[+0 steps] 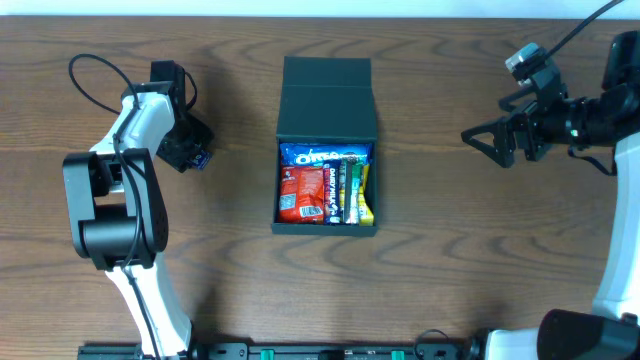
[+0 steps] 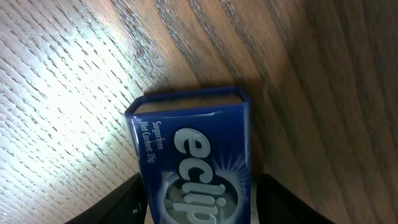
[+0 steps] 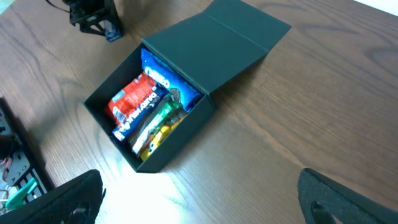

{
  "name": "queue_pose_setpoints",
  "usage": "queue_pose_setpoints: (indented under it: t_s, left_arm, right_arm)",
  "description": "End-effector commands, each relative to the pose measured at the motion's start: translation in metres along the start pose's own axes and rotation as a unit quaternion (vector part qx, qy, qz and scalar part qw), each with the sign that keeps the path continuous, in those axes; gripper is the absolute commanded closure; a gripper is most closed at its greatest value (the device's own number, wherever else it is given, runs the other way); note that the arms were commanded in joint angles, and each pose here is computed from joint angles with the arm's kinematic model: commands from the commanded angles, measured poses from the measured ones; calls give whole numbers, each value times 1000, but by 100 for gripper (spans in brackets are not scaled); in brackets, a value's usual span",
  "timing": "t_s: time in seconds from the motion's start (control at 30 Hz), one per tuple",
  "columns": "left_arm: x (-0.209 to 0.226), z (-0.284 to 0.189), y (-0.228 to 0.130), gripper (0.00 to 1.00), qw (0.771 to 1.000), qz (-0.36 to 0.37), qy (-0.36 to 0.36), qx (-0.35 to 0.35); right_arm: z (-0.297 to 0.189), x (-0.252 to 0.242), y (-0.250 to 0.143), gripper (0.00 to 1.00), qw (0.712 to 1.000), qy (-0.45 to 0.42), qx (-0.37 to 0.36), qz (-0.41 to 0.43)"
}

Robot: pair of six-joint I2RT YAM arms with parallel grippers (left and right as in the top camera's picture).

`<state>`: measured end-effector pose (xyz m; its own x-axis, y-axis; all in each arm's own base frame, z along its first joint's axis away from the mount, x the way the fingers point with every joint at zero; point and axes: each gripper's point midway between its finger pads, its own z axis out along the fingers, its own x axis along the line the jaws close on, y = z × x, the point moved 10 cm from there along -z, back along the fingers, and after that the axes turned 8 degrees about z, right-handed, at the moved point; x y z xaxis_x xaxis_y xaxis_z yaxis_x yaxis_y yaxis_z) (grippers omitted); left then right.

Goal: Pack container
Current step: 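Grasp the blue Eclipse tin with the left gripper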

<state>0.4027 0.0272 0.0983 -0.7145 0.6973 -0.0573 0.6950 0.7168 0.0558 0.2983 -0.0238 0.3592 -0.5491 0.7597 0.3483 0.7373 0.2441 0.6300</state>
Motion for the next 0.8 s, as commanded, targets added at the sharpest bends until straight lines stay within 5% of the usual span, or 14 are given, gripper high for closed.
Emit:
queue_pose_setpoints:
  t_s: [0.0,0.17,0.43,0.77]
  left_arm:
    - [4,7,0,45,1000,5,12,7]
    - [4,7,0,60,1000,9,12,7]
    - [0,-3,4,71,999,34,9,4]
    - [-36,-79,25,87,994,94,-27,-49]
  right_arm:
    - [1,2,3,1,1000,7,-3,-4]
    - [1,1,3,1,1000,6,-4,-5]
    - [1,1,4,1,1000,5,-5,-7]
    - [1,1,4,1,1000,4,-6,-8]
